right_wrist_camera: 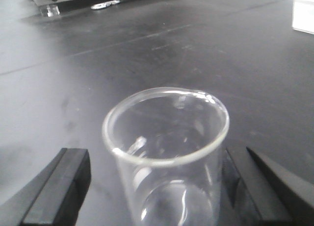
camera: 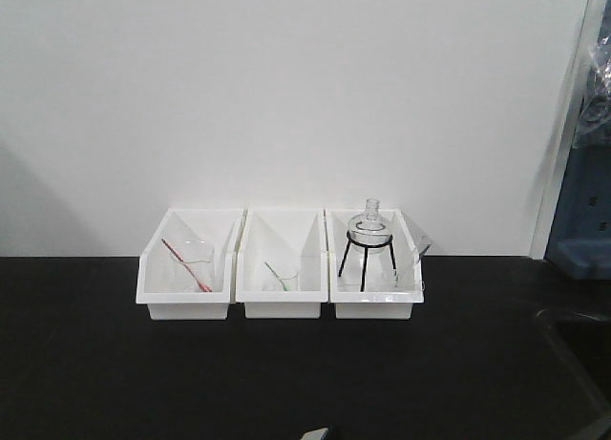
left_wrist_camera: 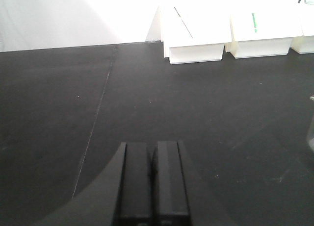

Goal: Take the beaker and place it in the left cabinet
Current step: 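Close the right gripper around the beaker and lift it, then retract the right arm holding the beaker toward the robot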

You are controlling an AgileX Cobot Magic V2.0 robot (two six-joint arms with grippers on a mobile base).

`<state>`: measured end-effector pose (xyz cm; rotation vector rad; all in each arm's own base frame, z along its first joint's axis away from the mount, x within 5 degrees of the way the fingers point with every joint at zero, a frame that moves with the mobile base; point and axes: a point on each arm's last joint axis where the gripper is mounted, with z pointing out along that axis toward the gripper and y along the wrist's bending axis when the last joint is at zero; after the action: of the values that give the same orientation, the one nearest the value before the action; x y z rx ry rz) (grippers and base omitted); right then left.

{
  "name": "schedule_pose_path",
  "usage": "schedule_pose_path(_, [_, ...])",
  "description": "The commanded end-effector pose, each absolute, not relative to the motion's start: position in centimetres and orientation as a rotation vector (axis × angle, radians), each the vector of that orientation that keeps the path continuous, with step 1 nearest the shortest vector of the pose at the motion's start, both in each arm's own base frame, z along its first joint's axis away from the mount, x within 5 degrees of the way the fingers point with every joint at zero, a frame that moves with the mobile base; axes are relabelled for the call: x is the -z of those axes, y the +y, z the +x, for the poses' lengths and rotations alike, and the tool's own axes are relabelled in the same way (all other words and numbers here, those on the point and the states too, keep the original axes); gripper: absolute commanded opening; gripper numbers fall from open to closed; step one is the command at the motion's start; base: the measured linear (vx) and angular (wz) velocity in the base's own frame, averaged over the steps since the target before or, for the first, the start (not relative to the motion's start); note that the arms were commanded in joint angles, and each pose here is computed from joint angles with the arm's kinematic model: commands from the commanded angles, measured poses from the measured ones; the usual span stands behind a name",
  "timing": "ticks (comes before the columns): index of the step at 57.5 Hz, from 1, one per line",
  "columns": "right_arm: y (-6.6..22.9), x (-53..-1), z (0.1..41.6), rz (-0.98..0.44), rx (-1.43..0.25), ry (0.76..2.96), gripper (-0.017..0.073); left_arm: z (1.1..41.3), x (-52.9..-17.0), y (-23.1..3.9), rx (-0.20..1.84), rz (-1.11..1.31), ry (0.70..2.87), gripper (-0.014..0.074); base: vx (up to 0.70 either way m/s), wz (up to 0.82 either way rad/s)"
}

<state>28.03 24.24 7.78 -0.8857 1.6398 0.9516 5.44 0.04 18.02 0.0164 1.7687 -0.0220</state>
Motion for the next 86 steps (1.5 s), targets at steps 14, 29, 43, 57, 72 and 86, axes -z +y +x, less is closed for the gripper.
schedule_pose_path(14, [26.7,-11.0,29.9,-0.733,-1.031,1.384,0.0418,5.4,-19.2,-0.1,0.04,0.021,1.666,0.0004,0.0,0.0])
schedule_pose_path(29, [26.8,-12.7,29.3,-0.803,-1.055,1.385,-0.0014,5.4,-19.2,-0.1,0.04,0.021,1.666,0.0004,0.0,0.0])
schedule_pose_path(43, [25.7,-19.7,29.3,-0.756,-0.947,1.626,-0.0003,5.4,-19.2,-0.1,0.04,0.021,1.666,0.0004,0.0,0.0])
schedule_pose_path(57, [21.4,-28.3,27.1,-0.767,-0.56,1.728,-0.0003,5.4,-19.2,-0.1,0.04,0.021,1.666,0.0004,0.0,0.0])
schedule_pose_path(72, [15.3,-34.1,23.0,-0.603,-0.275,1.783,-0.0001,5.4,-19.2,-0.1,0.04,0.021,1.666,0.0004,0.0,0.0])
schedule_pose_path(86, [10.5,-33.7,16.7,-0.476,-0.336,1.763,-0.0001,5.4,-19.2,-0.1,0.04,0.021,1.666,0.0004,0.0,0.0])
